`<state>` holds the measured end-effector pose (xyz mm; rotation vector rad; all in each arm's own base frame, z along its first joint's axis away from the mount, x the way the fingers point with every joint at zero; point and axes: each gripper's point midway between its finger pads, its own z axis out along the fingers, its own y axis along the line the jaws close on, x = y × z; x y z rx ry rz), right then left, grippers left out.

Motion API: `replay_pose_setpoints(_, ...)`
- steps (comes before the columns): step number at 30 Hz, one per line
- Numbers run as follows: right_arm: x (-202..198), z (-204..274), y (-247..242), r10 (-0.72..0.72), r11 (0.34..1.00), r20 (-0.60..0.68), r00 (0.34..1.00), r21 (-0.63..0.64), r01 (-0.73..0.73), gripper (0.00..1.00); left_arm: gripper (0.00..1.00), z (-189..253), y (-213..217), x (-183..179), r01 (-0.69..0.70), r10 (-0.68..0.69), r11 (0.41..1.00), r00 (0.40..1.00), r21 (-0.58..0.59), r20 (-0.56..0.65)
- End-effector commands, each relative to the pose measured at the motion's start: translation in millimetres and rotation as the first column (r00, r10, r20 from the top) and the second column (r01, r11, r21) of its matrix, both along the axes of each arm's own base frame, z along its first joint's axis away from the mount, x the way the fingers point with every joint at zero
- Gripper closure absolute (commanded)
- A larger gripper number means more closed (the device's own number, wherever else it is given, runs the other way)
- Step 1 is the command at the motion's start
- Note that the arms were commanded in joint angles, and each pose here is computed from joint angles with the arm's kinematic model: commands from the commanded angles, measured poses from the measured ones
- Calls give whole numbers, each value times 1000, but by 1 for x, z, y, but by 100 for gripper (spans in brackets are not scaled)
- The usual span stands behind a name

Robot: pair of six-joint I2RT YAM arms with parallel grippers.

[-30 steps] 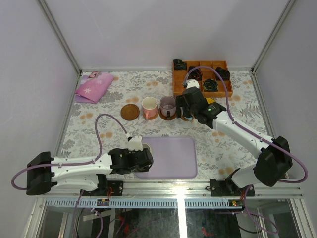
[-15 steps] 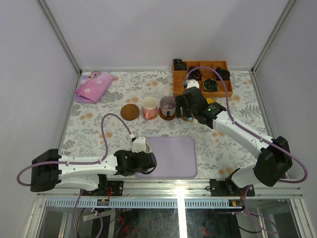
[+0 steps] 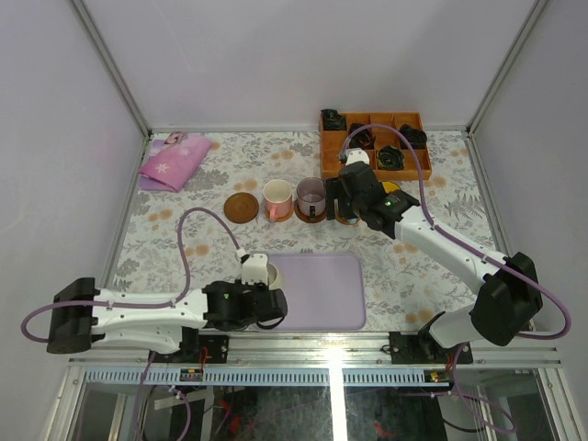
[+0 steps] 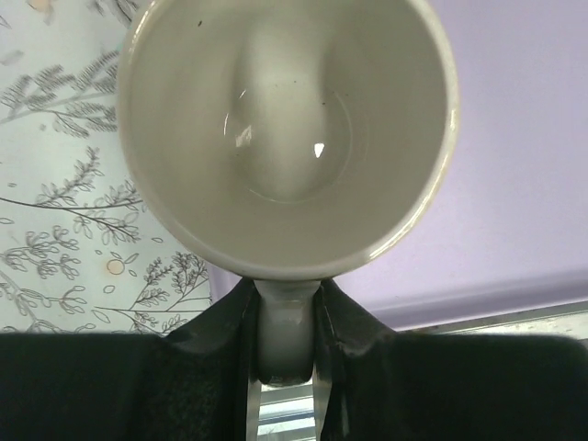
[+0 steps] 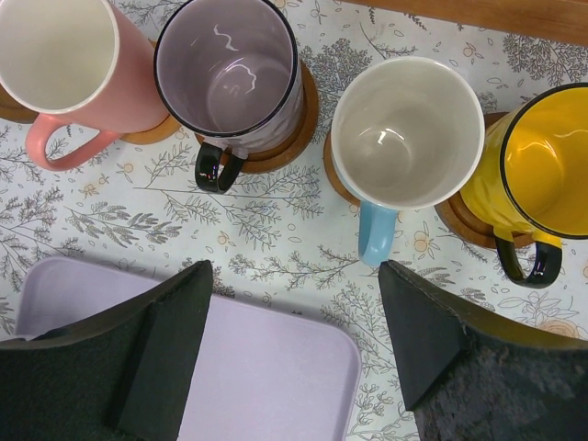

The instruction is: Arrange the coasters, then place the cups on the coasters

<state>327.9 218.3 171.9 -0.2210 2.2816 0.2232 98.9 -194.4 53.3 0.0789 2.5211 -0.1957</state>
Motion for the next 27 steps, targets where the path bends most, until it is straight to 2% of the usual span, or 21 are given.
replay_pose_setpoints(1, 1, 16, -5, -20, 999, 37, 999, 30, 19, 20, 100, 56, 1, 35, -96, 110, 992, 972, -77, 206)
replay_pose_setpoints(6, 1, 20, -6, -23, 999, 52, 998, 33, 21, 20, 100, 82, 13, 55, -169, 172, 985, 937, -36, 303)
replay_pose_setpoints(15, 3, 26, -5, -16, 999, 68, 998, 36, 13, 20, 100, 86, 39, 96, -297, 297, 953, 891, -56, 343)
replay_pose_setpoints(19, 4, 27, -5, -14, 999, 77, 997, 33, 12, 20, 100, 89, 59, 122, -272, 254, 962, 905, 6, 341)
replay_pose_setpoints(27, 9, 35, -8, -37, 999, 105, 994, 34, 34, 20, 100, 89, 85, 188, -216, 204, 976, 912, -6, 357)
